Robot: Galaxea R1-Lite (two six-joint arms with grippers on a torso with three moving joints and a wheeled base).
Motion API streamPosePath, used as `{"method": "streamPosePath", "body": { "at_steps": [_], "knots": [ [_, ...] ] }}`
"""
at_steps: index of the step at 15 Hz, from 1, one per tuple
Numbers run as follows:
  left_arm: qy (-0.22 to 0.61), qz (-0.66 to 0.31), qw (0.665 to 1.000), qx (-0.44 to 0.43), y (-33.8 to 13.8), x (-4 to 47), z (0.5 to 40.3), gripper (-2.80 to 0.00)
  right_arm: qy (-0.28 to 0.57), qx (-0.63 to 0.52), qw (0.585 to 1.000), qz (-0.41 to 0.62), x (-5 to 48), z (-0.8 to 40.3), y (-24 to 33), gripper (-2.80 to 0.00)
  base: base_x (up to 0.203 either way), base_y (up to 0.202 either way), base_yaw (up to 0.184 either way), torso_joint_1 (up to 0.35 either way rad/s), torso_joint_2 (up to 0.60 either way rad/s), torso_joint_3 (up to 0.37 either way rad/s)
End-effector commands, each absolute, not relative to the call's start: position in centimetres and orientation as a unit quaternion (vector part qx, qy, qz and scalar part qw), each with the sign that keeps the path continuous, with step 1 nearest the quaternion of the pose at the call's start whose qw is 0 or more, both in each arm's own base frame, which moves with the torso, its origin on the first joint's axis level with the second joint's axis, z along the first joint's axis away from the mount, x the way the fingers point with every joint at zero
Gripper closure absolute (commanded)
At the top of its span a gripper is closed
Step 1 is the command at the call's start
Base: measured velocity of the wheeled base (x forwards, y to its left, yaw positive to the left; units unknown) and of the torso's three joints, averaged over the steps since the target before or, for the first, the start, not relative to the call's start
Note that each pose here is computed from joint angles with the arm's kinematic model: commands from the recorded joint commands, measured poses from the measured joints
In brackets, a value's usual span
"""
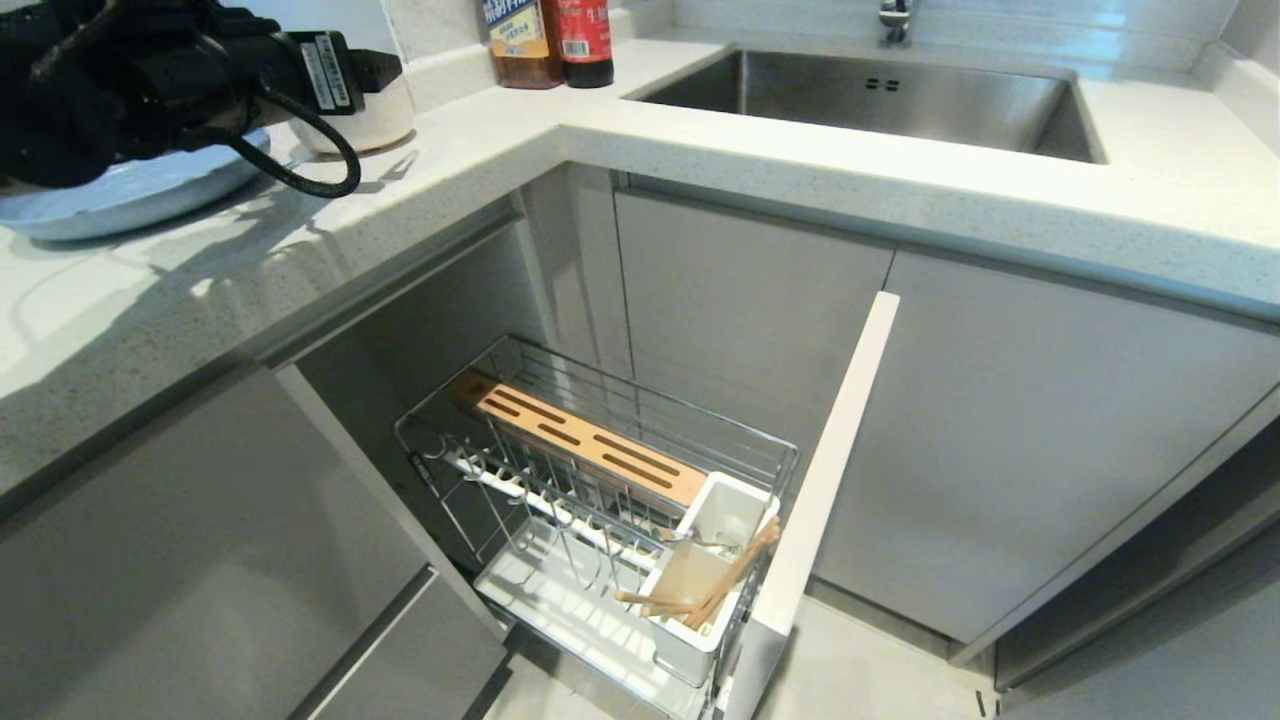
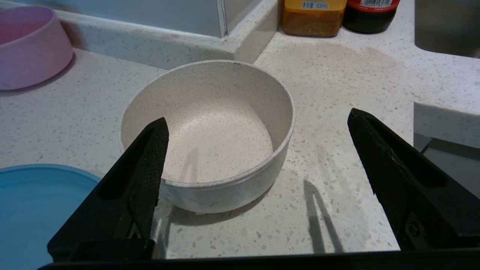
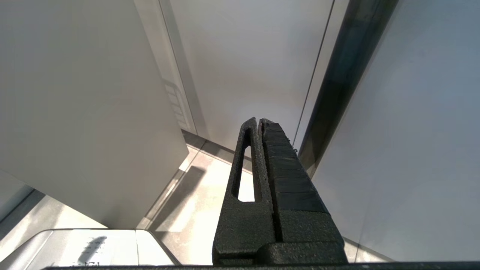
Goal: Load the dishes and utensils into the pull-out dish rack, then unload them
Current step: Pick up the bowl and place it in the cupboard
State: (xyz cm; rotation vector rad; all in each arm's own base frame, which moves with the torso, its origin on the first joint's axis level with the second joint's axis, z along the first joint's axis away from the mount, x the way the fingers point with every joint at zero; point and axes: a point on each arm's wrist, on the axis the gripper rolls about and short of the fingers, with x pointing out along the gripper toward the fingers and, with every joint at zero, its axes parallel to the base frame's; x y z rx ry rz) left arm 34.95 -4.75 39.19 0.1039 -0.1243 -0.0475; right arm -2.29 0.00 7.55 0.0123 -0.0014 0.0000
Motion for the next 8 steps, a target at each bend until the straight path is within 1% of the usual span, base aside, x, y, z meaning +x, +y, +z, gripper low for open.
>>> {"method": "streamPosePath", "body": {
  "at_steps": [1, 8],
  "knots": [
    [-0.059, -0.026, 0.997, 0.052, -4.76, 35.18, 38.97, -2.80, 0.000, 0.006, 1.000, 0.000, -2.27, 7.52, 0.00, 0.00, 0.000, 0.000, 0.000, 0.000, 0.00, 0.000],
    [-0.009, -0.055, 0.998, 0.032, -4.40, 35.02, 38.10, -2.80, 0.000, 0.006, 1.000, 0.000, -2.27, 7.52, 0.00, 0.00, 0.000, 0.000, 0.000, 0.000, 0.00, 0.000]
  ]
}}
